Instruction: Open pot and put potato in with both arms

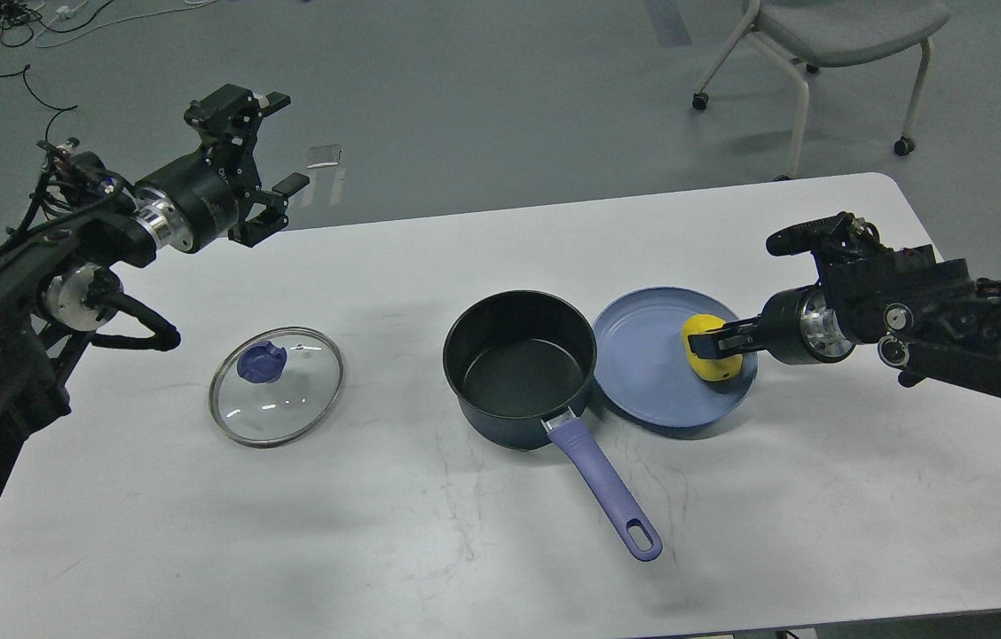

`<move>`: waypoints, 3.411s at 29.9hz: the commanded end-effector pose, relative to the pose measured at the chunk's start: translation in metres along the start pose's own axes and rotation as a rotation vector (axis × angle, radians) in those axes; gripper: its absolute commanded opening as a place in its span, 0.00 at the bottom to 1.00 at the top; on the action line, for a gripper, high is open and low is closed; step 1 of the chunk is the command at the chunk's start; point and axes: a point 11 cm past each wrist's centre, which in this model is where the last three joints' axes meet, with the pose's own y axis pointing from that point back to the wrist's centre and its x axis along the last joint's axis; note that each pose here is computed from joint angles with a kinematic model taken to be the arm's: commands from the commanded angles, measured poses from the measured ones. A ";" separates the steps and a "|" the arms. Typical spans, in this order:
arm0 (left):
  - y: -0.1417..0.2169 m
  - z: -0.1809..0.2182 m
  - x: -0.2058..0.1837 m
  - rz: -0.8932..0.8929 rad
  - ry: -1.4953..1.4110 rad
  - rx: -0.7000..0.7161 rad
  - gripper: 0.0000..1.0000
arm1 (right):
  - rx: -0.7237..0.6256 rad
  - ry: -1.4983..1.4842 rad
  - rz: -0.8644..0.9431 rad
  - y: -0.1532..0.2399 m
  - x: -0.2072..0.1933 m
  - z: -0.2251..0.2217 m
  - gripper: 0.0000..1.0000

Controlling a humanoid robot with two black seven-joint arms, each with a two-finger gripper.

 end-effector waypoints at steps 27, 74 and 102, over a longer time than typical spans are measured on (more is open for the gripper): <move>-0.002 -0.001 -0.003 -0.006 0.001 0.001 0.98 | 0.177 -0.008 0.214 0.050 0.136 -0.089 0.50; 0.005 -0.003 0.005 0.013 -0.001 0.007 0.98 | 0.240 0.277 -0.057 -0.040 0.061 -0.213 0.98; -0.006 -0.004 -0.007 -0.009 0.037 -0.015 0.98 | 0.608 -0.899 0.461 0.048 0.201 -0.102 1.00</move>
